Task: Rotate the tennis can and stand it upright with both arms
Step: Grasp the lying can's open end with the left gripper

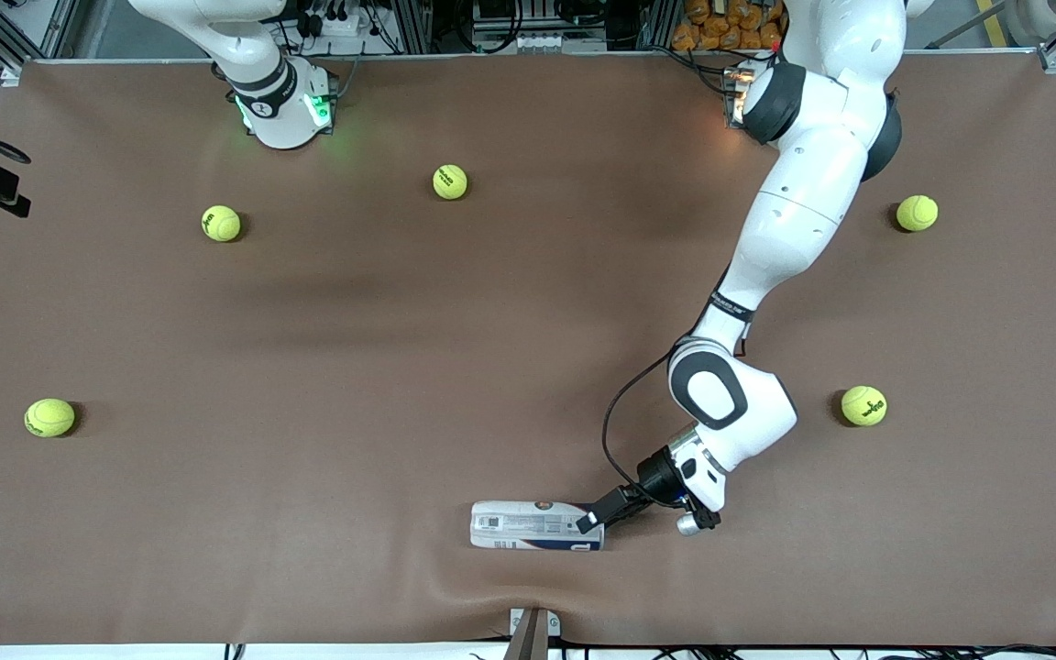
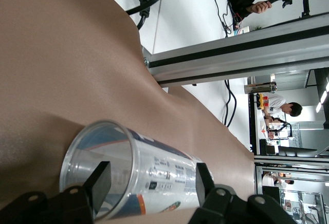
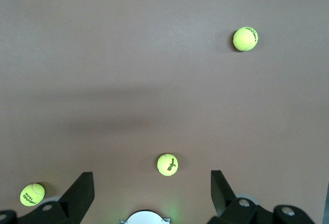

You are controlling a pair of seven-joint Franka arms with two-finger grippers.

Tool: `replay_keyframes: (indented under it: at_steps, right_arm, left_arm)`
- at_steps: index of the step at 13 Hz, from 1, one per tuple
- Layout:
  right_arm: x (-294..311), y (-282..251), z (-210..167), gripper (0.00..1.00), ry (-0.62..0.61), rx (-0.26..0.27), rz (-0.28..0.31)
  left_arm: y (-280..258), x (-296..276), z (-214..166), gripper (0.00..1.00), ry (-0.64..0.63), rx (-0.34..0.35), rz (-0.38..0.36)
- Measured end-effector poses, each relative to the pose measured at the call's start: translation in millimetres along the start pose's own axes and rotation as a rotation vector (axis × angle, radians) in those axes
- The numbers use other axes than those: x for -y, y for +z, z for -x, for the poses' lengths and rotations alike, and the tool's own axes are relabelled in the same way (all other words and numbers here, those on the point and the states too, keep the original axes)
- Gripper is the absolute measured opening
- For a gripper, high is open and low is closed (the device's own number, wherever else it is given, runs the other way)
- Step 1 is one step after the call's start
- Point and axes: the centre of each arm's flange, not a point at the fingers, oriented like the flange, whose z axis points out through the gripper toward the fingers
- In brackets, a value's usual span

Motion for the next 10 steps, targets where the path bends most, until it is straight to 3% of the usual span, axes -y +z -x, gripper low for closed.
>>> replay_keyframes:
  at_steps: [2, 3, 7, 10]
  right_arm:
    - [0.0, 0.0, 0.0, 1.00, 0.000, 0.000, 0.000]
    - [0.0, 0.0, 0.0, 1.00, 0.000, 0.000, 0.000]
    - [-0.2, 0.0, 0.1, 1.00, 0.000, 0.000, 0.000]
    - [-0.3, 0.0, 0.2, 1.00, 0.001, 0.001, 0.000]
  left_arm:
    - [0.3, -3.0, 0.0, 0.56, 0.003, -0.001, 0.004]
    - [1.3, -4.7, 1.2, 0.56, 0.004, 0.001, 0.006]
    - [7.4, -13.5, 9.9, 0.09, 0.009, 0.013, 0.018]
    - [4.6, -38.1, 5.8, 0.07, 0.029, 0.004, 0.051]
